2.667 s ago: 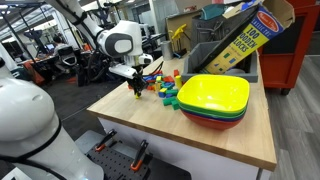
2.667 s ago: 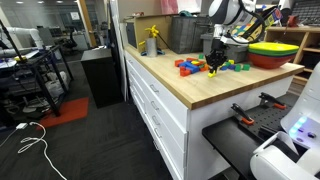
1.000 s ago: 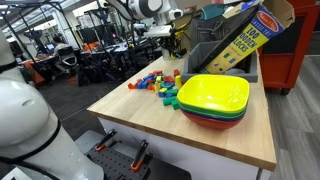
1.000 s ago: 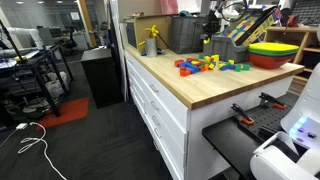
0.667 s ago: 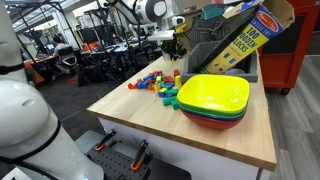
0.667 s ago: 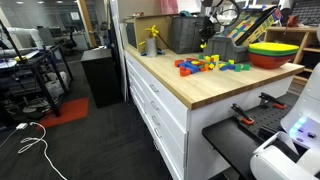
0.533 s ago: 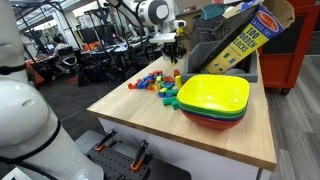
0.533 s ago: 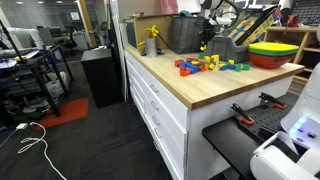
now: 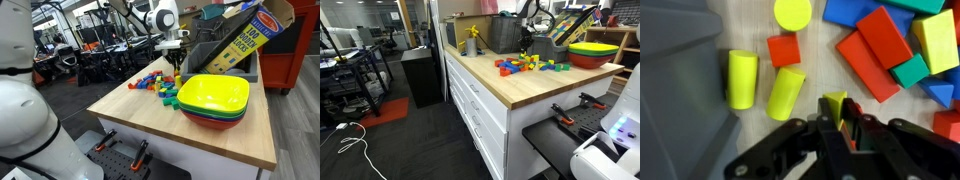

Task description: Pick up the yellow triangular block and move it to the left of the table, pick up the orange rectangular block and move it forward on the table, lay the yellow cylindrical block on the table

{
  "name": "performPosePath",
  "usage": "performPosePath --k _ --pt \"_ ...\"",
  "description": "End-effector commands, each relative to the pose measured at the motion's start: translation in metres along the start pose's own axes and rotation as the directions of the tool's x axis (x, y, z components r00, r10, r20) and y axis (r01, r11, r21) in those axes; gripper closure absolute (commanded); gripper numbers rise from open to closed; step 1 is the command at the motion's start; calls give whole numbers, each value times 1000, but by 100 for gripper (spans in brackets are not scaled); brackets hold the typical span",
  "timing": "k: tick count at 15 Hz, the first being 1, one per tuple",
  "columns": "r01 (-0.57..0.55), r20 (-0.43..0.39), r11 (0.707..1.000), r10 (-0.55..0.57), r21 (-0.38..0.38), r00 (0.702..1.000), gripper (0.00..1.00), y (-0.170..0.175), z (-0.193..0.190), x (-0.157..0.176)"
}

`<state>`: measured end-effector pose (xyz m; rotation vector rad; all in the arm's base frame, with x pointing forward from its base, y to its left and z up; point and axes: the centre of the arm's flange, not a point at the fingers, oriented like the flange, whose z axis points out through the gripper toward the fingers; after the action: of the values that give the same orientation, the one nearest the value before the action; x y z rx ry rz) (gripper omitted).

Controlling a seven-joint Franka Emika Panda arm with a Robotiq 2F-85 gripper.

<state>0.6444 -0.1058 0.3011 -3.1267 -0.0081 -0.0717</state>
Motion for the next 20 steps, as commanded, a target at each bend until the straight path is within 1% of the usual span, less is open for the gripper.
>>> performPosePath --k 1,7,8,10,12,13,14,16,17,20 --pt "50 33 999 -49 -17 998 95 7 2 23" --pt "83 73 996 -80 -39 994 95 17 15 28" --pt "89 78 994 -84 -58 993 60 19 16 29" --pt "116 77 989 -109 -96 991 49 22 13 30" --pt "145 70 982 -137 -125 988 34 24 5 30" --pt "155 63 979 -148 -132 987 26 22 1 30" --pt "168 49 977 -162 -135 985 19 20 -7 31" --pt "196 23 973 -194 -124 981 4 14 -24 30" --pt "206 7 972 -207 -111 978 0 10 -35 29" --pt "237 -25 969 -239 -69 971 0 0 -57 28"
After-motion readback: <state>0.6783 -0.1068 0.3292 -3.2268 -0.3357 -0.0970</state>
